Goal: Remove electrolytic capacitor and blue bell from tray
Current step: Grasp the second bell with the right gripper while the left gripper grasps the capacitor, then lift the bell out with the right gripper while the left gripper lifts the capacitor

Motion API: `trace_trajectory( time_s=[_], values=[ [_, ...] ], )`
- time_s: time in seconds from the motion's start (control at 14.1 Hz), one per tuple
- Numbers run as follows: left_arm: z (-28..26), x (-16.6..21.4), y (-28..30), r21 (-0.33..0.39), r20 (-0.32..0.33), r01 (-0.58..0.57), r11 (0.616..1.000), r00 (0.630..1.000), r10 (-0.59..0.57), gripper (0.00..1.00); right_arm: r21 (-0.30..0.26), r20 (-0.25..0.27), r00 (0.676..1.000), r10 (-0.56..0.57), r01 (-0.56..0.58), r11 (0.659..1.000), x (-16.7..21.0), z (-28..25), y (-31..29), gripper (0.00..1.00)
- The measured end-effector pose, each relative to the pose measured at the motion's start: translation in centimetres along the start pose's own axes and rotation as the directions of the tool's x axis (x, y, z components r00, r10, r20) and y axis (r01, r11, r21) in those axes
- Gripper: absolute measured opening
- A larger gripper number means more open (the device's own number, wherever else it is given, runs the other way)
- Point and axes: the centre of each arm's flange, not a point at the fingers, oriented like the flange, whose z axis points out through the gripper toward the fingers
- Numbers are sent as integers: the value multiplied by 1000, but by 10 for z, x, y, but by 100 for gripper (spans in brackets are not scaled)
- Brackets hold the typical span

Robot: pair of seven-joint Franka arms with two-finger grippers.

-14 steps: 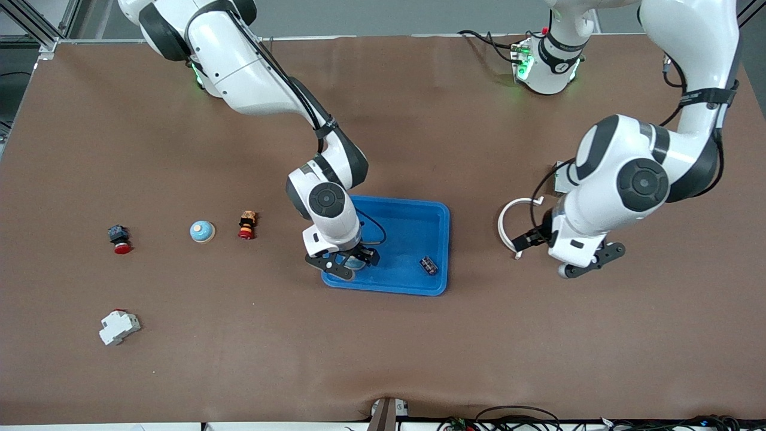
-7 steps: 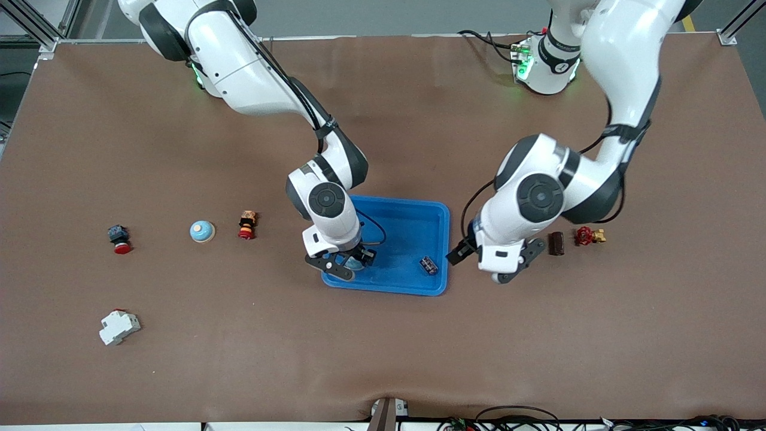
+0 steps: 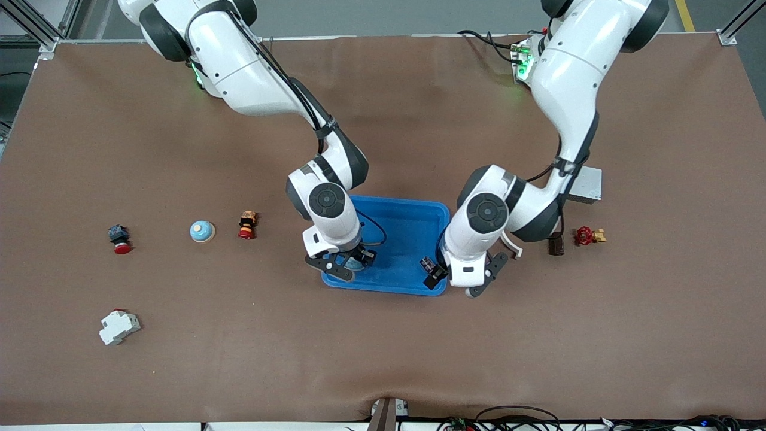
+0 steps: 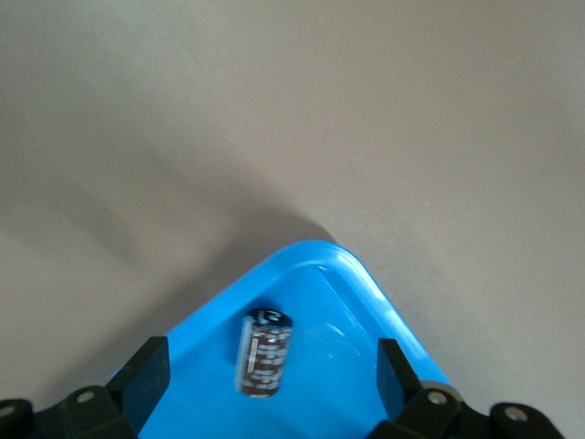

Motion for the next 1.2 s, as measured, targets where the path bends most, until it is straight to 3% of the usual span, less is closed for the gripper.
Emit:
trace_trajectory(
  time_s=[0.35,0.78,1.2],
  values=[
    [13,-13,3,-8,5,7,1000,1000,-7,100,9,-2,1000,1,-1,1000,-2,-5,-5,63],
    [46,-42,0,16,20,-22,1000,1000,22,100,-39,29,1000,2,0,999,0,-39,-16,63],
    [63,-35,-4,3,11,-14,1000,1000,14,100,-23,11,998,-67,67,997,53,-92,6,63]
  ],
)
